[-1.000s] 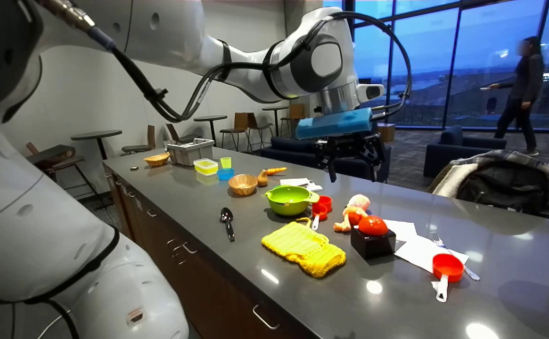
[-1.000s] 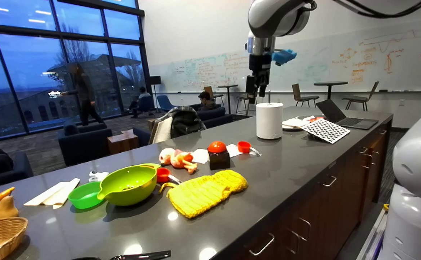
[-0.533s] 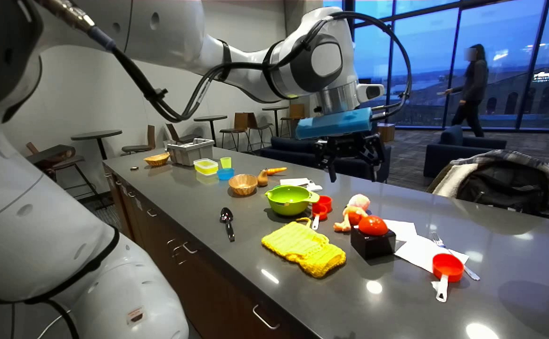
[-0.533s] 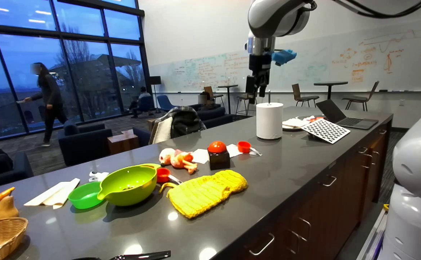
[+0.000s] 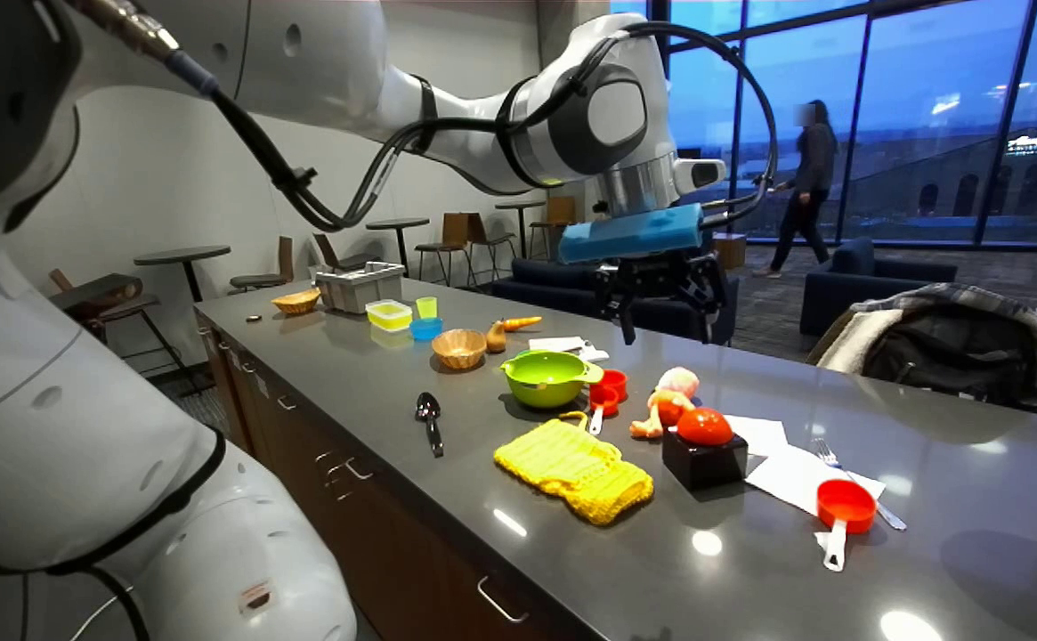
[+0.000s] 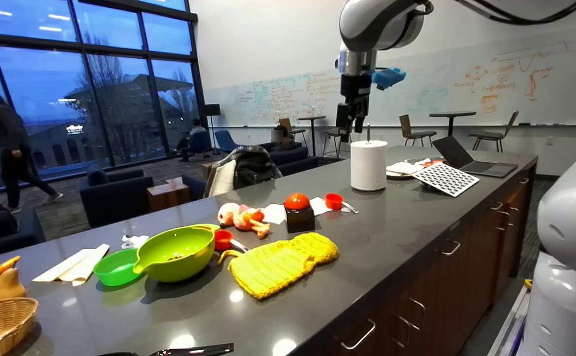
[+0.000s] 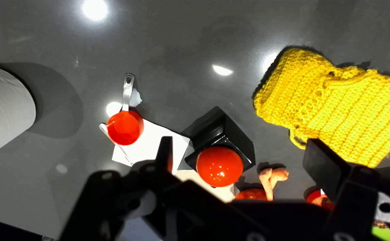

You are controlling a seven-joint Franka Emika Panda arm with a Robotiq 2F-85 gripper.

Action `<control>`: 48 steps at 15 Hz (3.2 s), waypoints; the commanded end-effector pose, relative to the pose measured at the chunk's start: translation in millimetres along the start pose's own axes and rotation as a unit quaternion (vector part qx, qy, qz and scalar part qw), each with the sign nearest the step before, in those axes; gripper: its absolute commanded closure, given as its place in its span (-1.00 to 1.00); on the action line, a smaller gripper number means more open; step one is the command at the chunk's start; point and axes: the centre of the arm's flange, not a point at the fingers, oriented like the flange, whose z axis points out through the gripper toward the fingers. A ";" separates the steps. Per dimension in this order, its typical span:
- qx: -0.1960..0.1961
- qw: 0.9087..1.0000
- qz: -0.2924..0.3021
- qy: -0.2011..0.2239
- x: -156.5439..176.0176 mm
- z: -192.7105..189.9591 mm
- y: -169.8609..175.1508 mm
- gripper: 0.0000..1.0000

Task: Unfold the yellow cloth and then fold it again

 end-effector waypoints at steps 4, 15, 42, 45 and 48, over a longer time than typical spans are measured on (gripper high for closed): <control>0.000 1.000 0.000 0.000 0.0 0.0 0.0 -1.00; 0.000 1.000 0.000 0.000 0.0 0.0 0.0 -1.00; 0.051 0.972 0.197 -0.120 25.2 196.2 -104.4 -1.00; 0.049 0.973 0.188 -0.128 27.0 200.7 -99.8 -1.00; 0.049 0.972 0.191 -0.130 24.8 211.6 -102.0 -1.00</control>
